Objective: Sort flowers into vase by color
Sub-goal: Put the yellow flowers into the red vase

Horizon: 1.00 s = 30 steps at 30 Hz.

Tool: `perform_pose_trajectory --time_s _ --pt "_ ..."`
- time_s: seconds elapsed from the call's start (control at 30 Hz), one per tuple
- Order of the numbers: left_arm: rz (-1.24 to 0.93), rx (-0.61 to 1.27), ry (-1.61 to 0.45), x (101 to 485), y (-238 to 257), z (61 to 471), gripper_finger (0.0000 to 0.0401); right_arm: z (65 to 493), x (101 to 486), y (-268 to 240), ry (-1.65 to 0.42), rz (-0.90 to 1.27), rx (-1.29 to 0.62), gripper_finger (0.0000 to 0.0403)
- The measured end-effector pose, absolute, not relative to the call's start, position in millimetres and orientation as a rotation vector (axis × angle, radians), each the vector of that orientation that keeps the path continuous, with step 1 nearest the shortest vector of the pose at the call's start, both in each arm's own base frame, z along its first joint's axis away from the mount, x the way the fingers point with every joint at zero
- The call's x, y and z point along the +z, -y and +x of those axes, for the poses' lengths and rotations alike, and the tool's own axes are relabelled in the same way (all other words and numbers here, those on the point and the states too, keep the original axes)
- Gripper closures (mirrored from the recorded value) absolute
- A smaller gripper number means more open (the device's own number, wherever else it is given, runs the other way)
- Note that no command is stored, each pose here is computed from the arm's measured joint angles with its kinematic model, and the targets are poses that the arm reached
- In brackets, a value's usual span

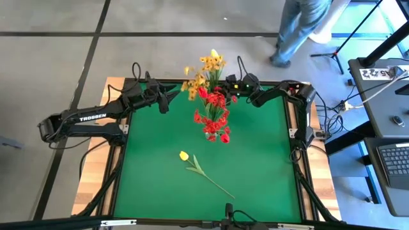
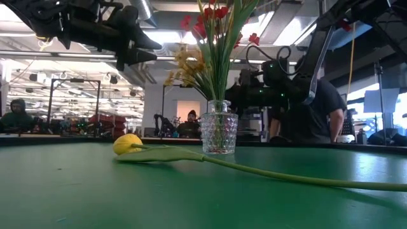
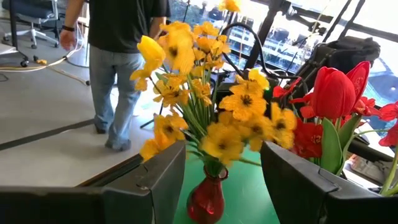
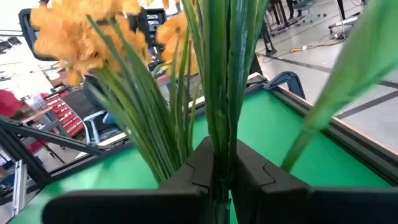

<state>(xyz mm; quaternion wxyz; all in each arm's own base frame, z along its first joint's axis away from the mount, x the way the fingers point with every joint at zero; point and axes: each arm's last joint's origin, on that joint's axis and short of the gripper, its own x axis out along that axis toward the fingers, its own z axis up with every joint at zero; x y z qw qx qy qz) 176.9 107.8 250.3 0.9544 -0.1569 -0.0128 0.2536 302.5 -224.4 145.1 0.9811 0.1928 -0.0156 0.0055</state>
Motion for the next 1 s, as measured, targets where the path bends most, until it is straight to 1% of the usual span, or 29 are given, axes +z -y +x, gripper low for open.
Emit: perform_pose_trajectory --time_s 0.2,0.43,0.5,0.6,0.87,1.0 --pt "-0.321 0.515 0.026 250 -108 177 0.0197 303 146 224 0.033 0.376 0.025 0.0371" --pt "-0.321 0.515 0.026 250 -108 177 0.0197 302 146 222 0.019 0.348 0.098 0.0369" --pt "-0.322 0.516 0.026 250 -108 177 0.0197 302 146 222 0.018 0.348 0.101 0.0363" --pt "-0.322 0.516 0.026 250 -108 177 0.0197 301 146 224 0.017 0.347 0.107 0.0338" --pt "-0.325 0.517 0.014 249 -108 177 0.0197 295 149 228 0.014 0.343 0.131 0.0246" --pt "-0.326 0.518 0.012 249 -108 177 0.0197 292 159 228 0.027 0.323 0.155 0.0217"
